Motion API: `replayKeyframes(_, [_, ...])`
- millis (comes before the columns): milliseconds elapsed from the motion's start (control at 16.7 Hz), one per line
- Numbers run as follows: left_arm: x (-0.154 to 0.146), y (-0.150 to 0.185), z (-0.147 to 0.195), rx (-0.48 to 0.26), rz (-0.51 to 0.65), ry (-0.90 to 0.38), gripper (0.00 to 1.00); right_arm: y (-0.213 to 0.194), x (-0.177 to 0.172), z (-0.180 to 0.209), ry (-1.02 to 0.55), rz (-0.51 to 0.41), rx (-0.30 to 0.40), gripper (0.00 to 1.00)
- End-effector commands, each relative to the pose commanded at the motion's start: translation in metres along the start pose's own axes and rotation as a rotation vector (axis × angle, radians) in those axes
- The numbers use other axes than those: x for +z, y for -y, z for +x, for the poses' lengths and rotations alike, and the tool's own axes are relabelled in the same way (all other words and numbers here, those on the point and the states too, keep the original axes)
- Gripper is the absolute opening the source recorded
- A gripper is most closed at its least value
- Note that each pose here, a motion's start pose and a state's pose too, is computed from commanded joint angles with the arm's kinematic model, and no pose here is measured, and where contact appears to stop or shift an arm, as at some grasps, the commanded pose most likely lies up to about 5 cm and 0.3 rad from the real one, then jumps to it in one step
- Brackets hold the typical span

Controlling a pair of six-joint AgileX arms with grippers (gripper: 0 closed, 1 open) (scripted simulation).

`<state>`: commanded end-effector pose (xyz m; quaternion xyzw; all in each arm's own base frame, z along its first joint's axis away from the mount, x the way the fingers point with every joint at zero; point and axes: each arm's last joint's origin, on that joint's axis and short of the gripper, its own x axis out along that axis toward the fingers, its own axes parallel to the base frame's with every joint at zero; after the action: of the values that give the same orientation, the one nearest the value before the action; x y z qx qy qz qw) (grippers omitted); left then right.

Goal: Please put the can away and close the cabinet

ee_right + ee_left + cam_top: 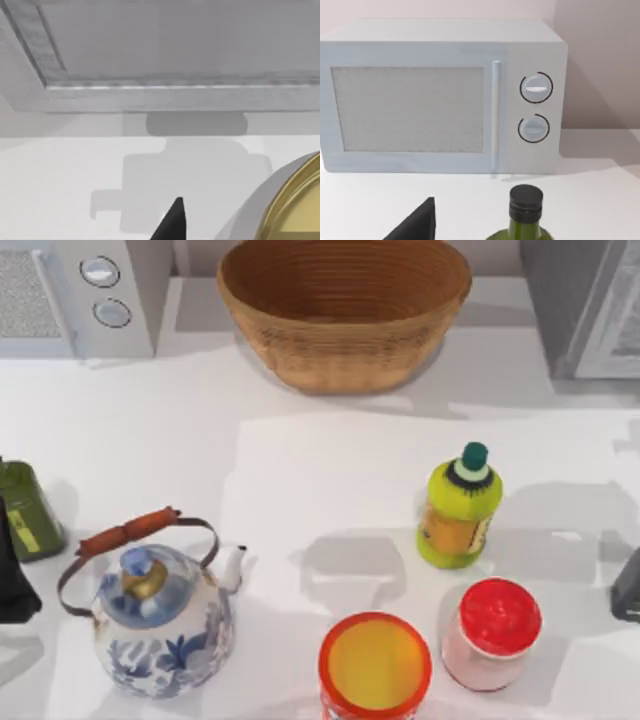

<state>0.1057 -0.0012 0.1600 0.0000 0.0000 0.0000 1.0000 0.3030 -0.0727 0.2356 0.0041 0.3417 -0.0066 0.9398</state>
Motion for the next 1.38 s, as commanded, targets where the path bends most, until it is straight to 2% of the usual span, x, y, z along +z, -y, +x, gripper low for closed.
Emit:
replayKeyframes(300, [0.000, 0.000, 0.000, 0.000, 0.000, 0.000, 1.00, -0.022, -0.027, -0.041, 0.083, -0.016, -0.016, 0.00])
replayKeyframes(480, [0.000, 0.000, 0.000, 0.000, 0.000, 0.000, 1.00, -0.039, -0.053, -0.081, 0.218, -0.035, -0.028, 0.00])
replayKeyframes(720, [0.000, 0.000, 0.000, 0.000, 0.000, 0.000, 1.00, -0.056, -0.105, -0.120, 0.450, -0.047, -0.029, 0.00])
replayKeyframes(1080, [0.000, 0.000, 0.000, 0.000, 0.000, 0.000, 1.00, -0.067, -0.173, -0.112, 0.659, -0.020, 0.004, 0.00])
replayKeyframes(1380, [0.000, 0.000, 0.000, 0.000, 0.000, 0.000, 1.00, -0.068, -0.186, -0.103, 0.697, -0.008, 0.013, 0.00])
